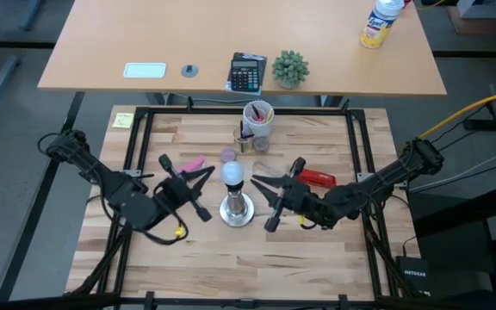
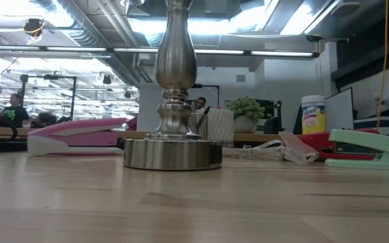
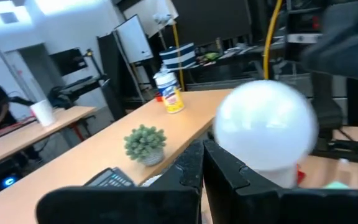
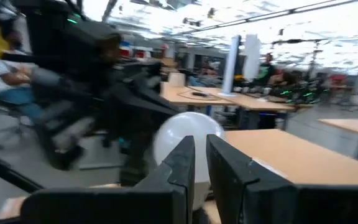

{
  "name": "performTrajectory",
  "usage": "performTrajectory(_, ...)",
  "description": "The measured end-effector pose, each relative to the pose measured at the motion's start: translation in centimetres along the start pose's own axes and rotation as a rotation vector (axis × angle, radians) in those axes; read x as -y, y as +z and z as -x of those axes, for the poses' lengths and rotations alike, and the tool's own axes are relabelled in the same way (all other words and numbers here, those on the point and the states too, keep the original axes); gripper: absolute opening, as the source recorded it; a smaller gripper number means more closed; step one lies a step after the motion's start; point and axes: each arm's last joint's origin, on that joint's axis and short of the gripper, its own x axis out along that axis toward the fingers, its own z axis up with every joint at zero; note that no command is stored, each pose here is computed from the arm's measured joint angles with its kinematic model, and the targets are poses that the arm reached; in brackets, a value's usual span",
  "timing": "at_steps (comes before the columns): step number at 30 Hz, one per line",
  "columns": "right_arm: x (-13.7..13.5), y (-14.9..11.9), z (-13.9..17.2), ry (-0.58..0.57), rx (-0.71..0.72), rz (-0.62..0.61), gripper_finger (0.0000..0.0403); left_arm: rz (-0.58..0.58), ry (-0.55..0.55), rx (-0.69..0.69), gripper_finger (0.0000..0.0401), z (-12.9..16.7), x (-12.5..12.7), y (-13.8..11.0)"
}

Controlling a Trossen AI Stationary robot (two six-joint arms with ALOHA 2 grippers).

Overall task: Screw lightbulb
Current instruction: Remove the lightbulb from the lamp socket

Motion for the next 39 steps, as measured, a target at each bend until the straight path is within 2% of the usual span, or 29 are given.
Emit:
performTrajectory(5, 0.3, -0.1, -0.5, 0.013, 0.007, -0.031, 0.0048, -0.004, 0.016, -0.009, 0.0001, -1.4, -0.3, -0.1)
performTrajectory(11, 0.6, -0.8, -1.5, 0.039, 0.005, -0.052, 0.0048, 0.008, -0.063, 0.004, 0.0001, -2.0, -0.3, -0.1)
performTrajectory(30, 1.3, -1.5, -2.7, 0.0, -0.003, -0.041, 0.0048, 0.012, -0.085, 0.006, 0.0001, -1.1, -0.1, -0.1)
performTrajectory(35, 1.5, -1.5, -2.8, -0.058, -0.016, -0.04, 0.0048, 0.015, -0.096, 0.01, 0.0001, -0.6, 0.1, -0.1)
performTrajectory(39, 1.5, -1.6, -2.8, -0.059, -0.017, -0.039, 0.0048, 0.013, -0.109, 0.013, 0.0001, -0.3, 0.2, -0.1)
